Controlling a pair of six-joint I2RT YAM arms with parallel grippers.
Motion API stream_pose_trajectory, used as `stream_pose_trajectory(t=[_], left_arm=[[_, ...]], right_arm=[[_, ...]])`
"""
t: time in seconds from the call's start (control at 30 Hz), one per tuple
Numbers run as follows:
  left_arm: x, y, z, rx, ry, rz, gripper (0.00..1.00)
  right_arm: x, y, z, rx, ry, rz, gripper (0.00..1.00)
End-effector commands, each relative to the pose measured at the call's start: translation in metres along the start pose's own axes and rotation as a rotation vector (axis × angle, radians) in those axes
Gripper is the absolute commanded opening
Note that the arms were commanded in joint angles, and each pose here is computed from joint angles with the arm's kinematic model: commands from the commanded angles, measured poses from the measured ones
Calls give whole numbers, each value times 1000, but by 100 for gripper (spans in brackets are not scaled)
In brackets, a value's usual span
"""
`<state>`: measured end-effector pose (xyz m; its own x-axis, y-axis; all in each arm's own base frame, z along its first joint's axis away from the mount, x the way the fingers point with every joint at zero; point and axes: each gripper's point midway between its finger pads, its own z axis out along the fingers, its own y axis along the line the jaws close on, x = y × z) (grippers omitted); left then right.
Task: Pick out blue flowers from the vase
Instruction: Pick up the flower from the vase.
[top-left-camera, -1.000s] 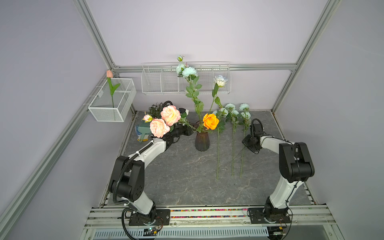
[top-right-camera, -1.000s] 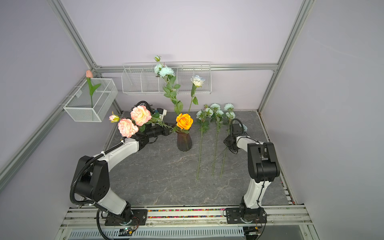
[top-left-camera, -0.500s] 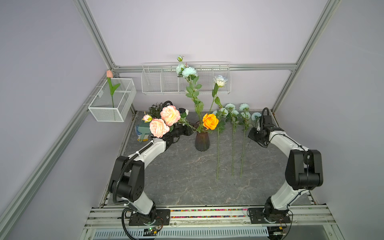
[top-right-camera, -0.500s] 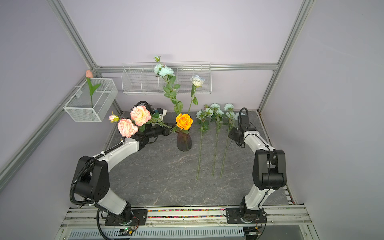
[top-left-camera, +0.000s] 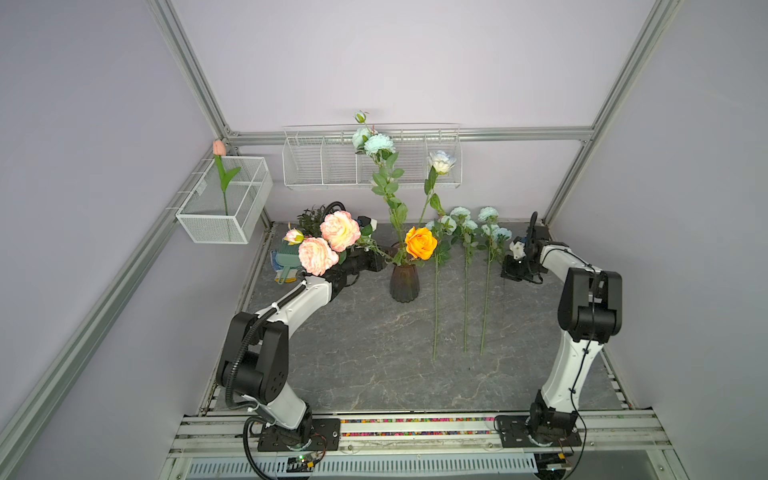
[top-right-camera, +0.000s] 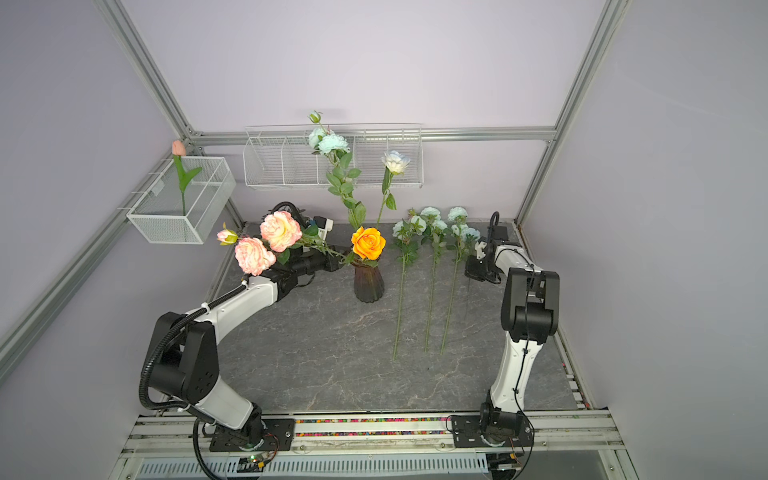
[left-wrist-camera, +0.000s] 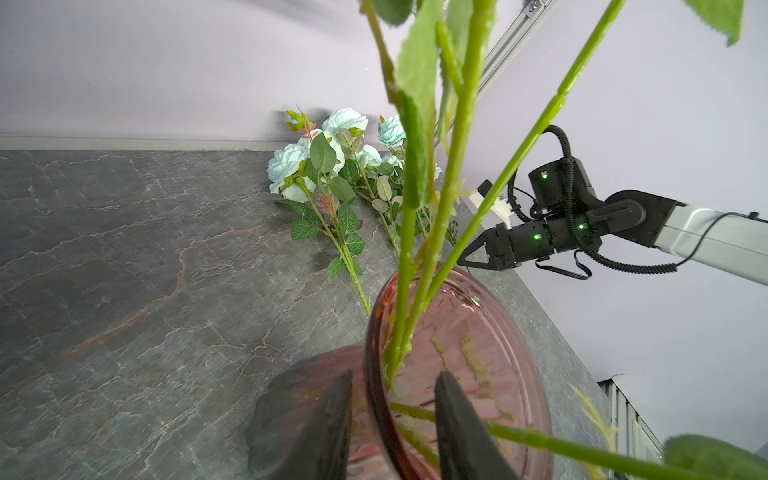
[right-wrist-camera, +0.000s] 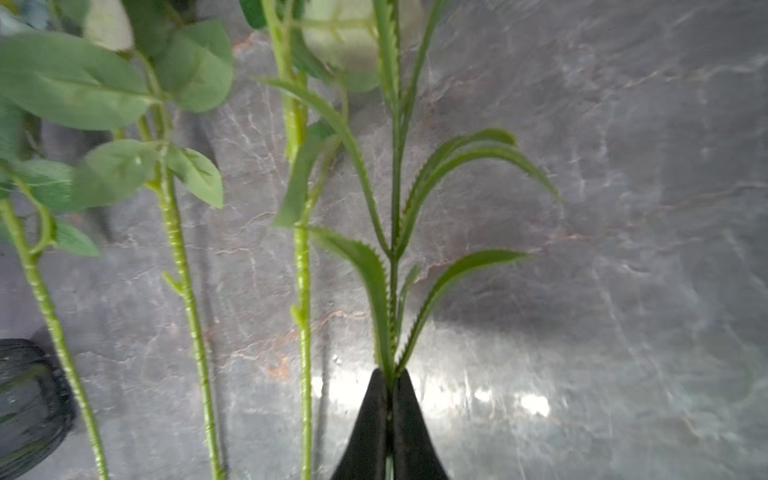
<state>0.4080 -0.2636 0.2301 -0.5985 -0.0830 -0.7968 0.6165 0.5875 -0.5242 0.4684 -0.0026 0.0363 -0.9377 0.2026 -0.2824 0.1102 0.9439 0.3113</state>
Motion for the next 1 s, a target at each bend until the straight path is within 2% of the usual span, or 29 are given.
stream_pose_trajectory(t=[0.0, 0.23, 0.3, 0.43, 0.63, 0.73, 0.83, 0.97], left_arm=[[12, 11, -6, -54, 39, -15, 36], [12, 10, -5, -48, 36, -17, 36], [11, 10, -4, -45, 34, -18, 36], [10, 9, -4, -42, 34, -17, 36], [11, 10, -4, -40, 33, -20, 36], [11, 10, -4, -41, 34, -19, 36], [11, 9, -4, -38, 37, -18, 36], [10, 9, -3, -34, 36, -18, 36]], right_arm=[[-11, 0, -7, 3, -15, -87, 7], [-14, -14, -3, 65, 13, -67, 9], [-12, -14, -4, 74, 23, -59, 22], [-17, -18, -25, 145, -42, -68, 39], [-31, -6, -83, 191, -174, -80, 45], [-41, 19, -128, 191, -295, -132, 45], [-47, 63, -182, 174, -472, -249, 45], [-32, 147, -239, -1, -655, -438, 46]])
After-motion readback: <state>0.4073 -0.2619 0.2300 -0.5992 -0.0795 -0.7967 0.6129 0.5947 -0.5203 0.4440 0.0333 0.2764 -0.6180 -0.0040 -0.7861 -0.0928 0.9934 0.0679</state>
